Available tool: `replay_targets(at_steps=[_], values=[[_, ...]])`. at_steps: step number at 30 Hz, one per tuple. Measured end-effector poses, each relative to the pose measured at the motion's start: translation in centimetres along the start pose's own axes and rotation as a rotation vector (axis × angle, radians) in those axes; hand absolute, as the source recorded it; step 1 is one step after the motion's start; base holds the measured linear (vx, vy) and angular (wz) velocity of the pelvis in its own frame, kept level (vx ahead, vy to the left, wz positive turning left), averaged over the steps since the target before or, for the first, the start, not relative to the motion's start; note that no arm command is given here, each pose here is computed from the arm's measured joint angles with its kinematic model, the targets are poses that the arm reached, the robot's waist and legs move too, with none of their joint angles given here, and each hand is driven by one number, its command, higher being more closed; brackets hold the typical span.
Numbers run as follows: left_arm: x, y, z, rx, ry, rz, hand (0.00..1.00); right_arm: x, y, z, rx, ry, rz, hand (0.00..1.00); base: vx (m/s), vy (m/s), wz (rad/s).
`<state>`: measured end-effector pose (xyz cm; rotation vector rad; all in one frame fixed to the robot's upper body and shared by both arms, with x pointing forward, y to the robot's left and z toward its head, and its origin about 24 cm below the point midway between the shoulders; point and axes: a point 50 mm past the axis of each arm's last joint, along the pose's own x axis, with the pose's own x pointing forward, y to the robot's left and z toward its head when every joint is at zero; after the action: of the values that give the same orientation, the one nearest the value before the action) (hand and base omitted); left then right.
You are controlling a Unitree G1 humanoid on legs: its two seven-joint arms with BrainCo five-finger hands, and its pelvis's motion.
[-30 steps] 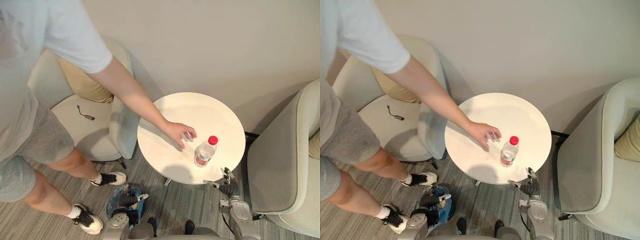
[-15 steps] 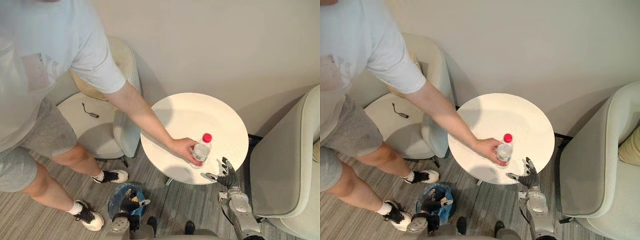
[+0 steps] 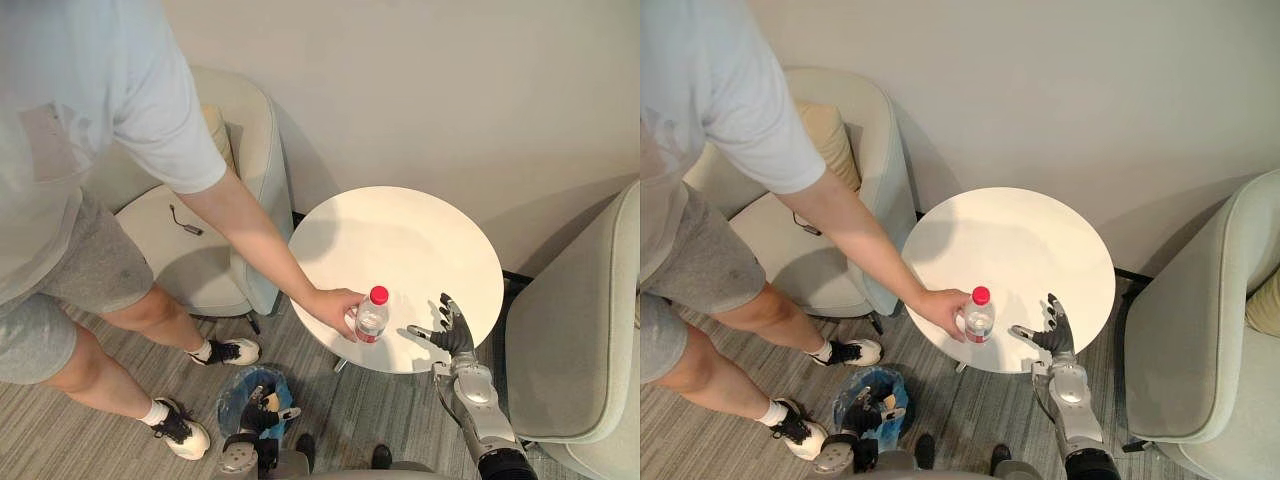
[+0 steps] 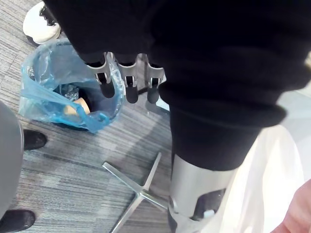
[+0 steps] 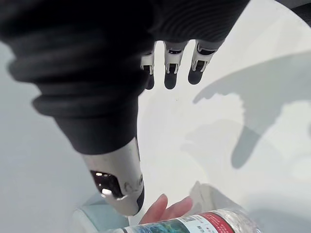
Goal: Gather rubbish on tea table into small bin, then transfer packed bag to large trash can.
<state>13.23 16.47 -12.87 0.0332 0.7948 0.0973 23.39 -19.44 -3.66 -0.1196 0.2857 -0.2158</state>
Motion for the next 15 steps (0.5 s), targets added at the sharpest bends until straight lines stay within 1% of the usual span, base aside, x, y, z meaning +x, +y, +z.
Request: replay_targets(at_steps=[15], values=[[-0.04,-0.28,-0.04,0.005,0.000,-0.025,0.00,0.12,0.59,0.25,-0.001,-0.007,0.030,0.00,-0.01,-0.003,0.01]])
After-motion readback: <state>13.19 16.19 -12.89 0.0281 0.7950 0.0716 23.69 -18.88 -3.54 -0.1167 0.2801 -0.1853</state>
